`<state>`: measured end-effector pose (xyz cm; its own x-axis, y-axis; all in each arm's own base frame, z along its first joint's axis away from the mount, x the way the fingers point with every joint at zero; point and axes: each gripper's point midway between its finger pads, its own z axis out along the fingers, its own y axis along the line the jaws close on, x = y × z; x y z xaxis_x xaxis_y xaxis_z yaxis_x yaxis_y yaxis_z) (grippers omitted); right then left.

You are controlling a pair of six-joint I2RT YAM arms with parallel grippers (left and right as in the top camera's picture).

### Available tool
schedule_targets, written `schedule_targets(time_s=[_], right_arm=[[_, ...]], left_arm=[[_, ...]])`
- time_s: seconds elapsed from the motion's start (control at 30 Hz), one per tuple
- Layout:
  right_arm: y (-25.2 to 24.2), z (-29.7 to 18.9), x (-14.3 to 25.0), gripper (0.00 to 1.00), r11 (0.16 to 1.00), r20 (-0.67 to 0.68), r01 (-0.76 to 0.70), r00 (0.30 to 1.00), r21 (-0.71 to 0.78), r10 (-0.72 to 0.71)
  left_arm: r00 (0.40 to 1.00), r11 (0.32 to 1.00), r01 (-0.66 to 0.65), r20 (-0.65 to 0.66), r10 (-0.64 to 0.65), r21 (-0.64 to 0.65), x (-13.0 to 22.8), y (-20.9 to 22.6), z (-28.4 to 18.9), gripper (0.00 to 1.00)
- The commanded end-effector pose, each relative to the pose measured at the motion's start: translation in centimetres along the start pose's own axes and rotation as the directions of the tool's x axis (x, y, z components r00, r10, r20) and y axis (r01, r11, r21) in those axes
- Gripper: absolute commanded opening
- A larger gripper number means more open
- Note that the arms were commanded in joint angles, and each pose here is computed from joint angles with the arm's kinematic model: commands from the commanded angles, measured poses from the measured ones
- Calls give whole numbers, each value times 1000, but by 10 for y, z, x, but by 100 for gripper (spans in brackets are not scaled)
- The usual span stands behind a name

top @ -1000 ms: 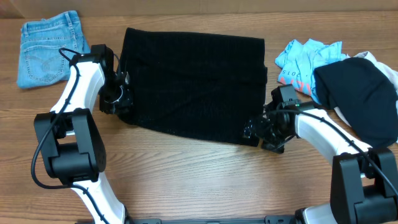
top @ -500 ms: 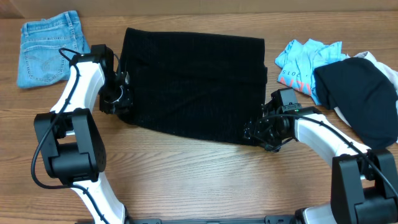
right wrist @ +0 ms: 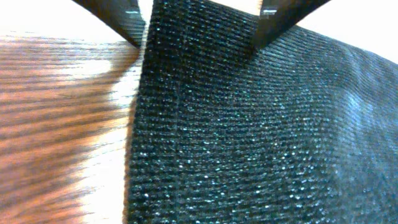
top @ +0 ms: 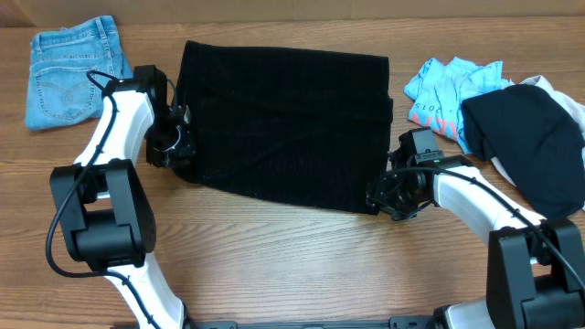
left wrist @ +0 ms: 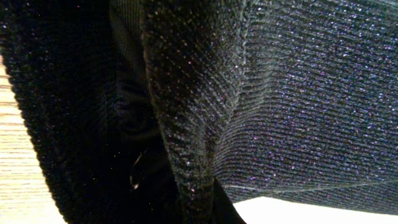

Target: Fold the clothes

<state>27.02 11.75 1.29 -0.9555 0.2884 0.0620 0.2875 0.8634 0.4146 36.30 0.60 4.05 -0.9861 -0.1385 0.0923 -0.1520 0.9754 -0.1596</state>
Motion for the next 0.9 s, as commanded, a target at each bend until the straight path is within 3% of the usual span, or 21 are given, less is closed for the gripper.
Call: schedule_targets(time_s=[0.0,0.07,0.2,0.37,0.43,0.57,0.7,0.87], right_arm=[[4,0,0,29,1000,-7,3,1000,-25,-3],[4,0,1,27,1000,-12,-2,1000,-23,1],[6,-5,1,4,1000,-11,-5,1000,-23,5],[14,-33,9,4,999,22,-16,1000,-40,17],[12,-52,7,4,999,95,-37,995,-10,38],[-5,-90,4,4,990,252,-121,963,75,99],[-30,-111,3,4,958,304,-241,934,154,186],[-49,-123,4,4,917,343,-333,906,220,247]], left_arm=[[1000,1000,13,-2,-13,9,0,2,-1,8],[1000,1000,13,-2,-13,9,0,2,-1,8],[1000,1000,14,-10,-14,9,2,2,-1,4],[995,998,36,-97,-31,45,22,-6,-11,4],[993,996,44,-109,-35,82,27,-15,-25,4],[998,995,59,-17,-58,87,23,-21,-67,4],[984,983,167,73,-162,-79,24,6,-87,4],[980,974,192,82,-183,-124,24,14,-89,5]])
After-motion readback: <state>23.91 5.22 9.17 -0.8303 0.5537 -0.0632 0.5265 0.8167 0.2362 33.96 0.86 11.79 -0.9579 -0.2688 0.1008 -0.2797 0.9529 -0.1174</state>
